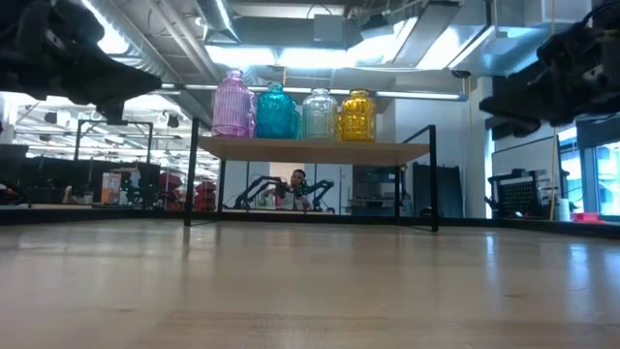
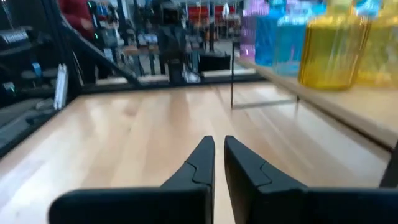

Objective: Sort vases onto shelf
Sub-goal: Return to Home Position

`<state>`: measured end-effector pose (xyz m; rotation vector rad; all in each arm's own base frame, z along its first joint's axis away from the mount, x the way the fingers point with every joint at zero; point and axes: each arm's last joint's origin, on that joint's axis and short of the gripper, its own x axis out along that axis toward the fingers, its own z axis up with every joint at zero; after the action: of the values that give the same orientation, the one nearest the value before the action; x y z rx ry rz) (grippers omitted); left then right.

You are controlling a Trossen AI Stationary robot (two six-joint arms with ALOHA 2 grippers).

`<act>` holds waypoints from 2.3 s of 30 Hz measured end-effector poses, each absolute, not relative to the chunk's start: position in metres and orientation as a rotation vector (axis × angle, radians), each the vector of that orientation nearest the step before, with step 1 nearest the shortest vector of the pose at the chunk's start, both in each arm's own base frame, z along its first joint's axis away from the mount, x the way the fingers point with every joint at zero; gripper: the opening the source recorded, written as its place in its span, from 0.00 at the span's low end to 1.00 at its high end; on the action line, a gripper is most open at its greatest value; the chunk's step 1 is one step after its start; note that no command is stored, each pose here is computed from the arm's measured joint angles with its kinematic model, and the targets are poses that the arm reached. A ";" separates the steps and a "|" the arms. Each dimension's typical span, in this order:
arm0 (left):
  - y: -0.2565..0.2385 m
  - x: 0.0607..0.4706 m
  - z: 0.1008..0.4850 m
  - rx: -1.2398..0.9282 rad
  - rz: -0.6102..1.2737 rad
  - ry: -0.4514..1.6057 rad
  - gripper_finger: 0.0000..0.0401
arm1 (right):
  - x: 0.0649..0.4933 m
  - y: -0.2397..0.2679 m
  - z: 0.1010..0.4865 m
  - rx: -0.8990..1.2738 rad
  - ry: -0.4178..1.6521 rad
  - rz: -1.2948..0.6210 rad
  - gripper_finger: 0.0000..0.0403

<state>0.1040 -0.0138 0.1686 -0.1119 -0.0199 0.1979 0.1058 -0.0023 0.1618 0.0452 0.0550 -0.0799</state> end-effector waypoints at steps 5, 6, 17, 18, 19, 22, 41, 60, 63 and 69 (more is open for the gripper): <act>-0.015 0.098 0.169 -0.106 0.171 -0.032 0.01 | 0.106 -0.003 0.159 0.067 0.089 -0.123 0.05; -0.015 0.097 0.169 -0.096 0.168 -0.032 0.01 | 0.106 -0.003 0.158 0.067 0.089 -0.123 0.05; -0.008 0.094 0.172 -0.022 0.245 -0.069 0.00 | 0.105 -0.003 0.158 0.067 0.091 -0.123 0.05; -0.008 0.095 0.172 -0.021 0.237 -0.069 0.00 | 0.105 -0.003 0.158 0.067 0.091 -0.123 0.05; -0.008 0.095 0.172 -0.020 0.209 -0.069 0.00 | 0.105 -0.003 0.158 0.067 0.091 -0.123 0.05; -0.008 0.096 0.171 -0.025 0.121 -0.059 0.00 | 0.105 -0.003 0.158 0.067 0.092 -0.123 0.05; 0.005 0.098 0.169 -0.021 0.219 -0.037 0.00 | 0.105 -0.003 0.158 0.067 0.093 -0.123 0.05; 0.005 0.098 0.169 -0.021 0.219 -0.037 0.00 | 0.105 -0.003 0.158 0.067 0.093 -0.123 0.05; 0.005 0.098 0.169 -0.021 0.219 -0.037 0.00 | 0.105 -0.004 0.158 0.067 0.091 -0.133 0.05; 0.005 0.098 0.169 -0.021 0.219 -0.038 0.00 | 0.105 -0.004 0.159 0.067 0.087 -0.143 0.05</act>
<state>0.0976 0.0053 0.1693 -0.0210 -0.0376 0.2194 0.1055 -0.0041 0.1587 0.0669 0.0868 -0.1427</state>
